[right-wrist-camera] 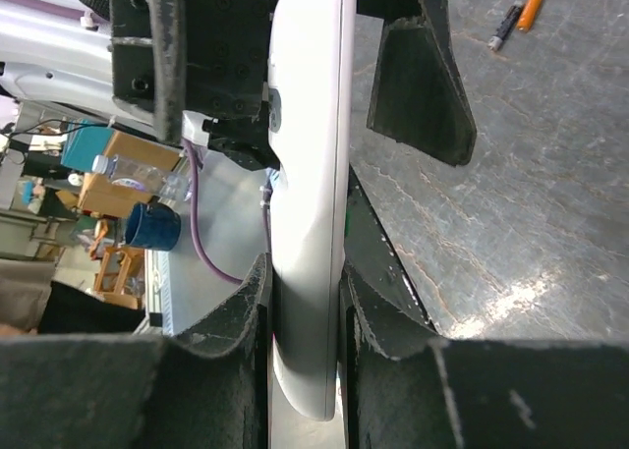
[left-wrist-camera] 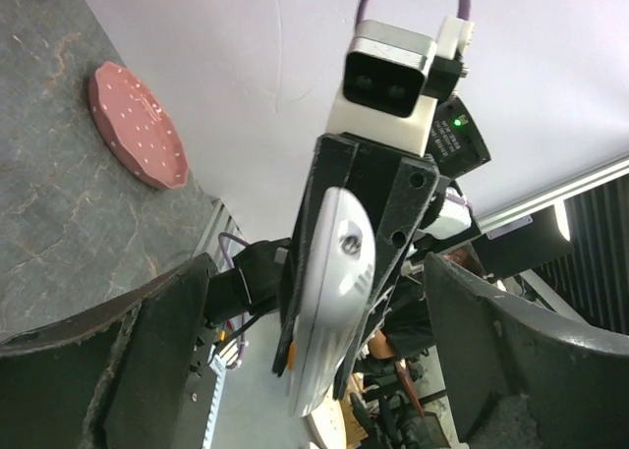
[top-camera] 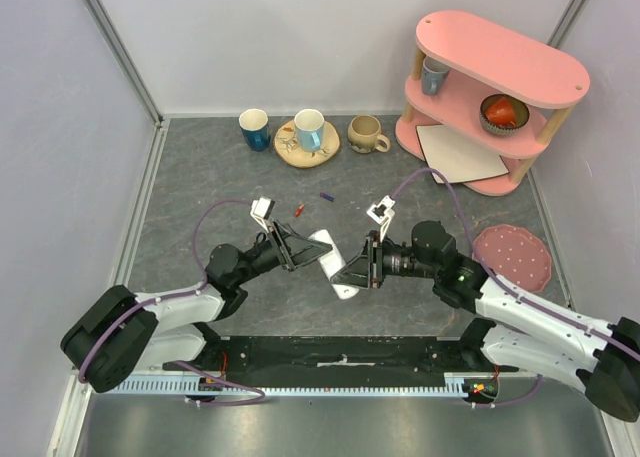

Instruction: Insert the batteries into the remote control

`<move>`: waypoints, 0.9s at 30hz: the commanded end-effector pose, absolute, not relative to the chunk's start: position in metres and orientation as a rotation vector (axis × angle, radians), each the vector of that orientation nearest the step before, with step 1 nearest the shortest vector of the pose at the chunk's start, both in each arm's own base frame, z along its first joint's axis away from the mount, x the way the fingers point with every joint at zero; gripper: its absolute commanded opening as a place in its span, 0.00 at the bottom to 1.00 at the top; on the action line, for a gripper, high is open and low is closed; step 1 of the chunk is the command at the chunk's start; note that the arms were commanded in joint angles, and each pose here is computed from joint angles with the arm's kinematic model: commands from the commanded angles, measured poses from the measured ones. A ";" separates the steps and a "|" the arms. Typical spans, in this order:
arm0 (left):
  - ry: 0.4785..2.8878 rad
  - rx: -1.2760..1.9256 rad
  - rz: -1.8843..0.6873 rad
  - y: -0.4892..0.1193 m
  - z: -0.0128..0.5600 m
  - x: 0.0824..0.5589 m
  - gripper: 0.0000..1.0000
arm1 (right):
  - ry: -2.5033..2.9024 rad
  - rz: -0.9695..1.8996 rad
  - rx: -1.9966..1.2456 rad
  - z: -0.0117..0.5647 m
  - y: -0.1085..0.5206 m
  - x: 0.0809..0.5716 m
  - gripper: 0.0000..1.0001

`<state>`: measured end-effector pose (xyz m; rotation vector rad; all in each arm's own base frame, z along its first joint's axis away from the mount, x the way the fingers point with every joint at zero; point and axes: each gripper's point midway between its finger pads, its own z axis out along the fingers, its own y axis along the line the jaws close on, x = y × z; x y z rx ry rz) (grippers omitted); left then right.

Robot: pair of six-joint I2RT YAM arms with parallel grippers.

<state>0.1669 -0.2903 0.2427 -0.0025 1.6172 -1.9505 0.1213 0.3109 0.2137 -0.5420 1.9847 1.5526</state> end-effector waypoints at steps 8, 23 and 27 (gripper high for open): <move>1.626 -0.108 -1.701 -0.244 0.239 0.188 0.98 | 2.166 -0.108 -0.255 0.218 0.140 0.257 0.00; 1.648 -0.161 -1.339 -0.184 0.213 0.168 0.85 | 2.364 -0.797 -0.301 0.106 0.083 0.318 0.00; 1.678 -0.178 -1.312 -0.180 0.204 0.167 0.84 | 2.439 -0.828 -0.350 0.071 0.088 0.318 0.00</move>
